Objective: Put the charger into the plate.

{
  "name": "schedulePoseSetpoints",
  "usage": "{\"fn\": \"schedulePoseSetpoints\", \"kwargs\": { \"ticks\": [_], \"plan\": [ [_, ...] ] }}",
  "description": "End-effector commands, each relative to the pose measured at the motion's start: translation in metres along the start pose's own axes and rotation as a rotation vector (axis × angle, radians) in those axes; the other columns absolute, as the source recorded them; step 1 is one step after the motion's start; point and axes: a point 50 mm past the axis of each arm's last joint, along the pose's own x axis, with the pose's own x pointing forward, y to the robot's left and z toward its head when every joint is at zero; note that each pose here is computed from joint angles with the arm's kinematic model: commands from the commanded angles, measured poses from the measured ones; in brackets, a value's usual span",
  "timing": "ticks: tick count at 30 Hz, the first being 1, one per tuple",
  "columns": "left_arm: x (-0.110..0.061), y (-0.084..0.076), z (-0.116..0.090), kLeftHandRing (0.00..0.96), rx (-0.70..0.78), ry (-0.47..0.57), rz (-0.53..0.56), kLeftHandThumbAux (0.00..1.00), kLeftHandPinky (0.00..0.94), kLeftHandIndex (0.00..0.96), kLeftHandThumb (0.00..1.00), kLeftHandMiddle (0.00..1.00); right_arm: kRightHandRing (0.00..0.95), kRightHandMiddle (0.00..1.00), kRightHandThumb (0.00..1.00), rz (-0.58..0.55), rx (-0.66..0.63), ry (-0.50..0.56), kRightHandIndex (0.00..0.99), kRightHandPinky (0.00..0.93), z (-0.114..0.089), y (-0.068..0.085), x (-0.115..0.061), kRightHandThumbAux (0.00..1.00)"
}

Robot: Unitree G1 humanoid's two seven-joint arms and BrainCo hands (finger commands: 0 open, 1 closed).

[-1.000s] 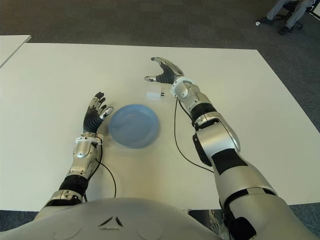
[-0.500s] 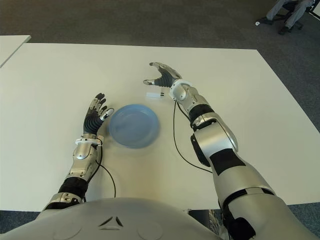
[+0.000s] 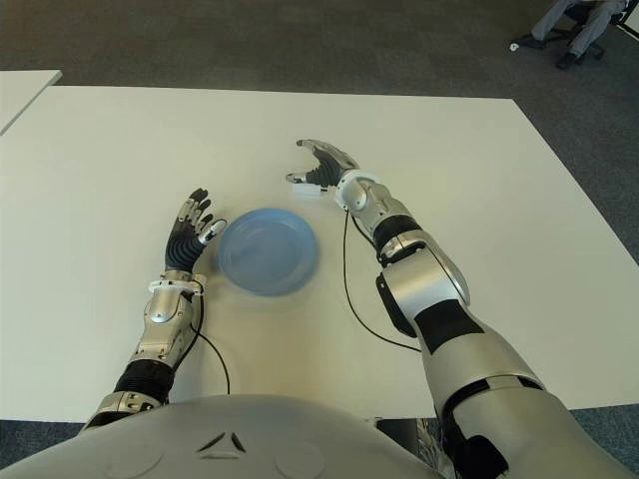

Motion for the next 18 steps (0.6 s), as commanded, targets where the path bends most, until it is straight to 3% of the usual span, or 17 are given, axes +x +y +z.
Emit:
{"fn": "schedulePoseSetpoints", "kwargs": {
  "ticks": [1,7,18],
  "plan": [
    [-0.016,0.002,-0.017,0.061,-0.007,0.105,0.008,0.581,0.065,0.000,0.000,0.069,0.000,0.000,0.395,0.051,-0.017,0.042,0.000,0.044,-0.010,0.019,-0.006,0.471],
    [-0.018,0.003,-0.014,0.062,-0.007,0.097,0.006,0.576,0.064,0.000,0.000,0.070,0.000,0.000,0.367,0.100,-0.042,0.086,0.000,0.047,-0.020,0.037,-0.014,0.472],
    [-0.025,0.004,-0.007,0.062,-0.007,0.082,0.004,0.566,0.065,0.000,0.000,0.070,0.000,0.000,0.340,0.144,-0.060,0.125,0.000,0.048,-0.029,0.051,-0.022,0.473]
  ]
}}
